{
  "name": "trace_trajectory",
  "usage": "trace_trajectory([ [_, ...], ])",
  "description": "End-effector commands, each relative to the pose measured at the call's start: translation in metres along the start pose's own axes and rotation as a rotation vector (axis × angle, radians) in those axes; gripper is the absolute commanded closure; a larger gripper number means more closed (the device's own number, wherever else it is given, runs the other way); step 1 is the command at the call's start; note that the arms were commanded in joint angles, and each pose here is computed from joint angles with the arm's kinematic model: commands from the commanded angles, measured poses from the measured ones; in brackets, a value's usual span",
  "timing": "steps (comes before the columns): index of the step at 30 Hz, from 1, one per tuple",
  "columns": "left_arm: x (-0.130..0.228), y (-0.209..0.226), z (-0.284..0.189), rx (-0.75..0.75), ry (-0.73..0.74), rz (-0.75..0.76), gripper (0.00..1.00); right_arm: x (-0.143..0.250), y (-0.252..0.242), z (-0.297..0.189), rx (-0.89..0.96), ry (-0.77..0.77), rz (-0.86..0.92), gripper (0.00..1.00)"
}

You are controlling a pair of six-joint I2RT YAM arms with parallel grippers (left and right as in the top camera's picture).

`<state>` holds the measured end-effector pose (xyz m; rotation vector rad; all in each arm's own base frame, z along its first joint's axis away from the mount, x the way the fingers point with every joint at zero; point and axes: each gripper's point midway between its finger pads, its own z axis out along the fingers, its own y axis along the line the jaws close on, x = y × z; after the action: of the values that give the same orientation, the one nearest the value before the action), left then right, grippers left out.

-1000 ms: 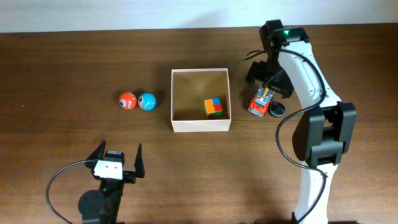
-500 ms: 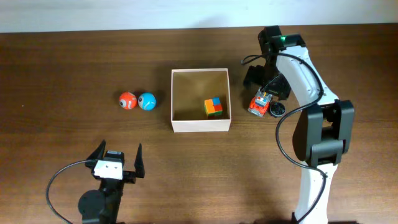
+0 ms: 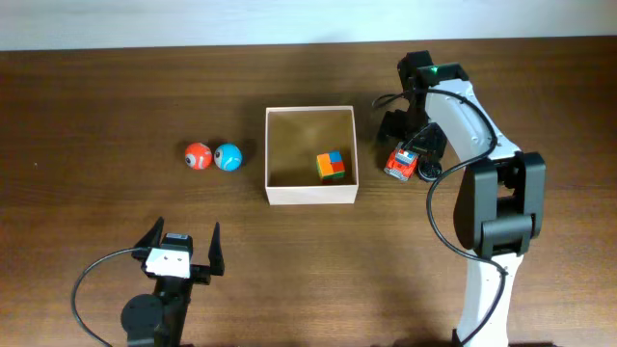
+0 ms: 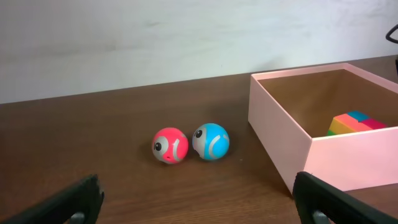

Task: Pack container
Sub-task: 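Move the right gripper over the red fire truck and grasp it, then carry the fire truck with the right gripper into the box and release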

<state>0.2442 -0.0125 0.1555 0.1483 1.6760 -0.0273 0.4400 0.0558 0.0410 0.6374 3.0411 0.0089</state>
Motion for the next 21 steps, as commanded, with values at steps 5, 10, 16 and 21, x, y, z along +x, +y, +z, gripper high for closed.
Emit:
trace_trajectory([
  [5,0.002,0.0,0.0,0.005,0.004,0.014,0.01,-0.004,-0.008,0.001,-0.004,0.005,0.021,0.3],
  [10,0.002,0.0,0.0,0.004,0.004,0.015,0.01,-0.006,-0.012,0.001,-0.006,0.007,0.031,0.38],
  [16,0.002,0.0,0.0,0.005,0.004,0.015,0.01,-0.01,-0.01,-0.006,-0.014,-0.006,0.033,0.53],
  [21,0.002,0.0,0.0,0.005,0.004,0.014,0.01,-0.012,-0.009,-0.017,-0.017,-0.01,0.032,0.58],
])
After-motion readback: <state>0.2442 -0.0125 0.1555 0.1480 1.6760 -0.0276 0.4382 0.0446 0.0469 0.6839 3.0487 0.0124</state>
